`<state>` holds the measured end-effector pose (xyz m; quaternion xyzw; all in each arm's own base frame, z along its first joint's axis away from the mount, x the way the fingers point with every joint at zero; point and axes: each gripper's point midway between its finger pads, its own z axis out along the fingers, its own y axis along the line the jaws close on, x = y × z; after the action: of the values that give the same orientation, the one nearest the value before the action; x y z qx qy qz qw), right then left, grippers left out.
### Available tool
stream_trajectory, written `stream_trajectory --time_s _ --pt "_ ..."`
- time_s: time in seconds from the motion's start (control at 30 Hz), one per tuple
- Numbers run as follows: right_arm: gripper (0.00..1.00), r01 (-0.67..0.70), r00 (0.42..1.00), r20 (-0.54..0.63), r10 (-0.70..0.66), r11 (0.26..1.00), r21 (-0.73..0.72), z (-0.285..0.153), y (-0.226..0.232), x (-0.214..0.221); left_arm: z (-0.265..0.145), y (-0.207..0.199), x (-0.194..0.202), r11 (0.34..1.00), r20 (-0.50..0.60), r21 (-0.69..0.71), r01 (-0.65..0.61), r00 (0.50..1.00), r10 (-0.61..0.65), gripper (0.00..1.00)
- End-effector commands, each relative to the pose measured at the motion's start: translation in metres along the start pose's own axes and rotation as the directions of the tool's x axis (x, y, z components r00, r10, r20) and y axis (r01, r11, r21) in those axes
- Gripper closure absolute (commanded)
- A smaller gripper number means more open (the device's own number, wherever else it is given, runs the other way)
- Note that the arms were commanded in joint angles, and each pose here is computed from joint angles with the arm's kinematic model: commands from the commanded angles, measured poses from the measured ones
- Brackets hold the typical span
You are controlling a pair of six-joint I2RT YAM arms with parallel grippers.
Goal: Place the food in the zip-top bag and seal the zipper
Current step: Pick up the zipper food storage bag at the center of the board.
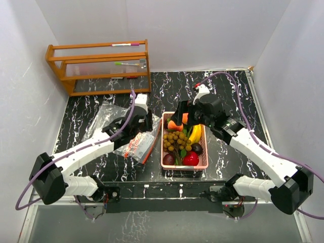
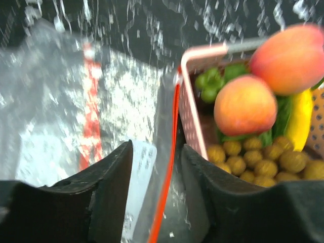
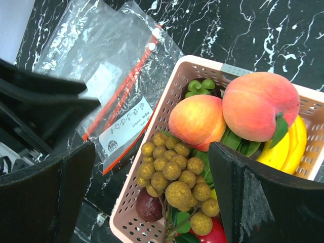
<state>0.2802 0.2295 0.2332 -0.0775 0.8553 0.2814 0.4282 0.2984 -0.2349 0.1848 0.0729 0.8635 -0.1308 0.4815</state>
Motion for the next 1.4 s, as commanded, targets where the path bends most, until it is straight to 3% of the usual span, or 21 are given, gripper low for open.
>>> stream_trajectory --time_s 0.0,0.17,0.47,0.83,0.93,1.03,1.13,1.27,1.37 --pt "0.01 0.017 0.995 0.094 -0.019 1.0 0.025 -0.014 -0.002 -0.02 -0.014 -0.005 0.054 0.997 -0.098 0.083 0.004 0.995 0.004 0.51" --pt "0.01 0.015 0.996 0.084 -0.018 0.999 0.035 -0.015 -0.004 -0.018 -0.018 -0.01 0.09 0.992 -0.146 0.128 -0.012 0.989 0.031 0.36" --pt "0.01 0.012 0.995 0.1 -0.019 0.998 0.068 -0.019 -0.009 -0.023 -0.018 -0.011 0.129 0.991 -0.186 0.114 -0.064 0.979 0.084 0.36" --pt "0.01 0.009 0.995 0.101 -0.017 0.997 0.08 -0.023 -0.01 -0.023 0.002 -0.014 0.155 0.989 -0.212 0.068 -0.133 0.967 0.144 0.4" --pt "0.01 0.008 0.995 0.103 -0.017 0.996 0.084 -0.025 -0.011 -0.024 0.005 -0.006 0.16 0.988 -0.219 0.033 -0.151 0.963 0.154 0.56" --pt "0.01 0.009 0.994 0.106 -0.019 0.996 0.09 -0.026 -0.012 -0.025 0.004 -0.002 0.165 0.987 -0.227 0.025 -0.157 0.961 0.158 0.65" --pt "0.01 0.01 0.994 0.109 -0.02 0.996 0.094 -0.027 -0.012 -0.026 0.004 0.001 0.171 0.987 -0.238 0.022 -0.159 0.958 0.159 0.65" --pt "0.01 0.01 0.994 0.108 -0.02 0.996 0.092 -0.028 -0.011 -0.026 0.004 0.005 0.175 0.988 -0.239 0.012 -0.157 0.959 0.155 0.52" --pt "0.01 0.011 0.994 0.111 -0.021 0.996 0.089 -0.03 -0.01 -0.028 0.007 0.008 0.185 0.986 -0.255 0.004 -0.167 0.953 0.162 0.53"
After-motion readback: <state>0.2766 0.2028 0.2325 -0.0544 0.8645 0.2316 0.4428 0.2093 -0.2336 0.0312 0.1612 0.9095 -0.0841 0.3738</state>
